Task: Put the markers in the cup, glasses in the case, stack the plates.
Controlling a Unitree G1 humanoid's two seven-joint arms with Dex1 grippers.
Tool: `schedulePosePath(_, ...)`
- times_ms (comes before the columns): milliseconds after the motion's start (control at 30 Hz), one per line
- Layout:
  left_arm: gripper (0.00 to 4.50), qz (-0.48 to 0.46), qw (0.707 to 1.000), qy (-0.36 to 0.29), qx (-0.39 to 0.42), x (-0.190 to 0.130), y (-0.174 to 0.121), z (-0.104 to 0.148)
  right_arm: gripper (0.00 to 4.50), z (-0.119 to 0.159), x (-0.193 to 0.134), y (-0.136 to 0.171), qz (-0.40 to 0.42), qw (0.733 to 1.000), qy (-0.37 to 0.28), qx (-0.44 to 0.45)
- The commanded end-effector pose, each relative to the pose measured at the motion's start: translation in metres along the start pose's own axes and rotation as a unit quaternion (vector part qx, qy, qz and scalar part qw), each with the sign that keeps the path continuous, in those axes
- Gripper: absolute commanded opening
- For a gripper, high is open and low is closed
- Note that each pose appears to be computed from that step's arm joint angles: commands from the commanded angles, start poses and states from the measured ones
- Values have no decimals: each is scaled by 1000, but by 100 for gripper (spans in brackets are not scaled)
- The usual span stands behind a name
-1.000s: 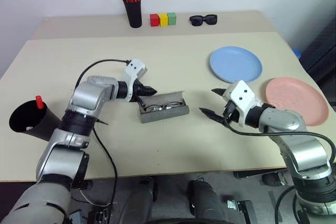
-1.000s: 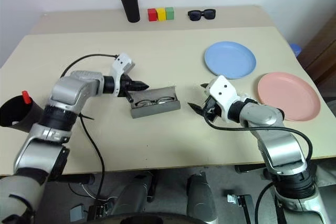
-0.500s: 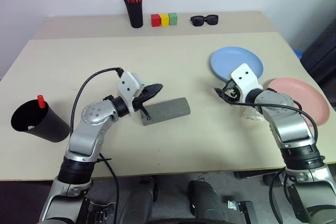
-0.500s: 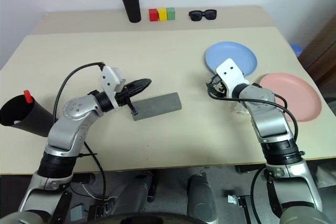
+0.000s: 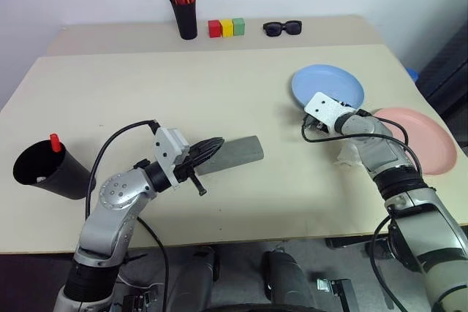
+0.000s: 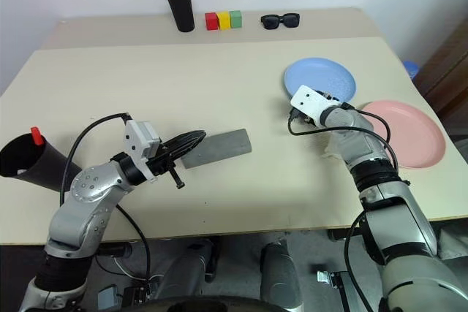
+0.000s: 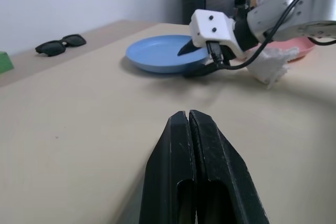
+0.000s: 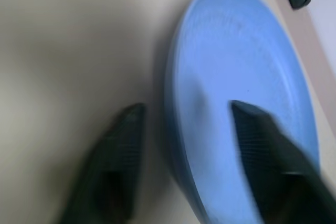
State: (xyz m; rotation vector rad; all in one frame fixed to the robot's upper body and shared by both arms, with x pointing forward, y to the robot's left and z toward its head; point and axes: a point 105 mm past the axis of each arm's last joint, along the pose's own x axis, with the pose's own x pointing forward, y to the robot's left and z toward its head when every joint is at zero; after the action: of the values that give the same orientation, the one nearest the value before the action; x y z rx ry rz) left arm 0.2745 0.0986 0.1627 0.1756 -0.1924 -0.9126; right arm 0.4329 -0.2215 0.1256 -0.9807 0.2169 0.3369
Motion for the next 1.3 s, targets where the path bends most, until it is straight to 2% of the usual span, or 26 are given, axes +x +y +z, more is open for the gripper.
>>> schedulePosePath(33,0,-7,1000,-23,12,1,-7,12,64,12,0,-13,-16,999,-22,-16)
schedulePosePath(67,0,-8,1000,-23,12,2,-8,12,6,13,-1,-13,-16,999,-25,-18)
schedulePosePath(233,0,-12,999,-32,1,7,-12,12,6,19,-13,-23,-47,996,-41,-56)
schedulePosePath(433,0,-53,998,-36,-2,23,-26,13,6,26,-65,-51,-87,991,-62,-79)
schedulePosePath(500,0,-79,996,-43,-16,31,-35,14,6,17,-97,-61,-90,992,-50,-74)
schedulePosePath(667,0,-135,989,-51,-30,45,-50,9,6,-25,-163,-56,-63,996,29,-54)
schedulePosePath(767,0,-154,986,-52,-26,52,-51,6,6,-46,-182,-50,-58,994,71,-51)
schedulePosePath(900,0,-164,985,-58,-19,56,-50,5,6,-64,-186,-39,-44,994,93,-22)
schedulePosePath(1000,0,-160,985,-62,-16,56,-47,6,103,-76,-187,-33,-27,993,111,-10)
schedulePosePath(1233,0,-152,986,-60,-17,53,-47,5,448,-72,-186,-30,-9,995,99,6)
schedulePosePath(1300,0,-148,987,-60,-17,53,-47,5,448,-66,-186,-31,-10,996,80,30)
